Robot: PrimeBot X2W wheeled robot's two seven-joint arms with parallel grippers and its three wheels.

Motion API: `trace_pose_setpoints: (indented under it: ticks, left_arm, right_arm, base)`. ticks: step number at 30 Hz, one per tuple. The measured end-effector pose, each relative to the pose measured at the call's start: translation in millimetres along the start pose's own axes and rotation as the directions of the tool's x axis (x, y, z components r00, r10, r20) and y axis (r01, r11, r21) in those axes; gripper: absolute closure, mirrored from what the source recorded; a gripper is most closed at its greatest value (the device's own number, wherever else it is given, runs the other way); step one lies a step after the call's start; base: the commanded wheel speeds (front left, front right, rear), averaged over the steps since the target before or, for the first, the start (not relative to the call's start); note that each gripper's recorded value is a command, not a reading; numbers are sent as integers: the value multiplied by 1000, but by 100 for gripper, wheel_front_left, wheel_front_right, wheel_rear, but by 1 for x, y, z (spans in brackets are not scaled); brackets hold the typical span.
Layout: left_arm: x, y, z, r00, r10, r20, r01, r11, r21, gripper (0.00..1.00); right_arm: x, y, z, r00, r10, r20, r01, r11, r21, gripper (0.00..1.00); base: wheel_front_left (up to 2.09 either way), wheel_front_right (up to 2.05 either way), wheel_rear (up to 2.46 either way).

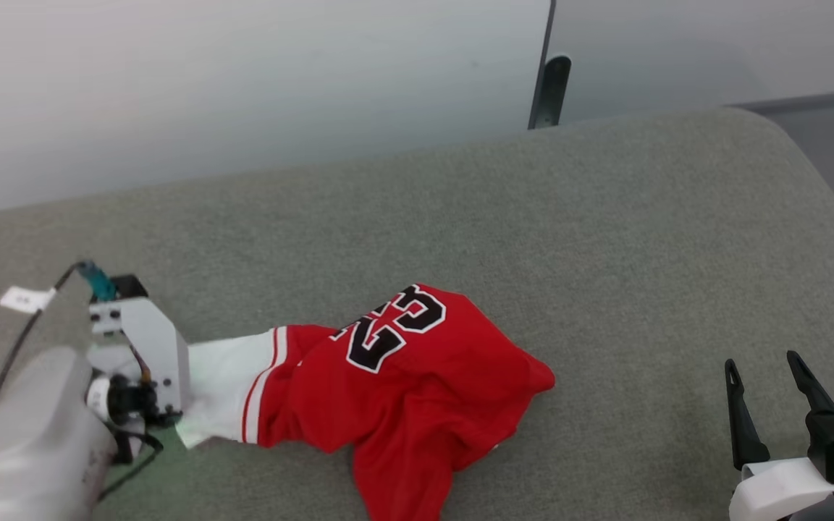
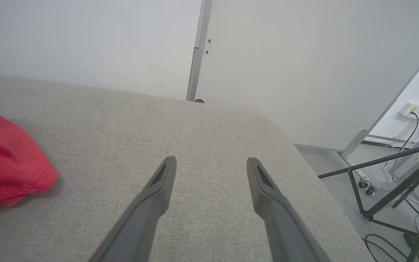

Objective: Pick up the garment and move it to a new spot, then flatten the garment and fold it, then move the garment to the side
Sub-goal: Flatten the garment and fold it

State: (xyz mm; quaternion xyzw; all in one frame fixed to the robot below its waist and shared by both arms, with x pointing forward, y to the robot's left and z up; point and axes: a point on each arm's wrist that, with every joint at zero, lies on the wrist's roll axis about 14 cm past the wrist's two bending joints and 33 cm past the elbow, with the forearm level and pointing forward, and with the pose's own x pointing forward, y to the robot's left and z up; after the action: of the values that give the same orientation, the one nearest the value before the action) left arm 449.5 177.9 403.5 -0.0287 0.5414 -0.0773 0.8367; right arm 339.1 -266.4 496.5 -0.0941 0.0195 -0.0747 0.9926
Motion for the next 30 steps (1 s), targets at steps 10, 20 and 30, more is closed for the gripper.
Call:
trace_pose_setpoints:
  ticks: [10, 20, 30]
  left_arm:
    - [-61, 28, 44, 975, 96, 203, -114, 990, 79, 100]
    - [-98, 80, 24, 946, 241, 215, -243, 970, -15, 100]
    - [-70, 70, -20, 975, 180, 132, -171, 982, -81, 61]
  right_arm:
    - [-4, 7, 11, 999, 21, 37, -21, 1000, 13, 0]
    - [-4, 19, 19, 997, 51, 64, -52, 998, 27, 0]
    - [-5, 22, 17, 997, 55, 59, -58, 997, 41, 0]
  base:
    - [0, 0, 0]
    - [0, 0, 0]
    - [0, 0, 0]
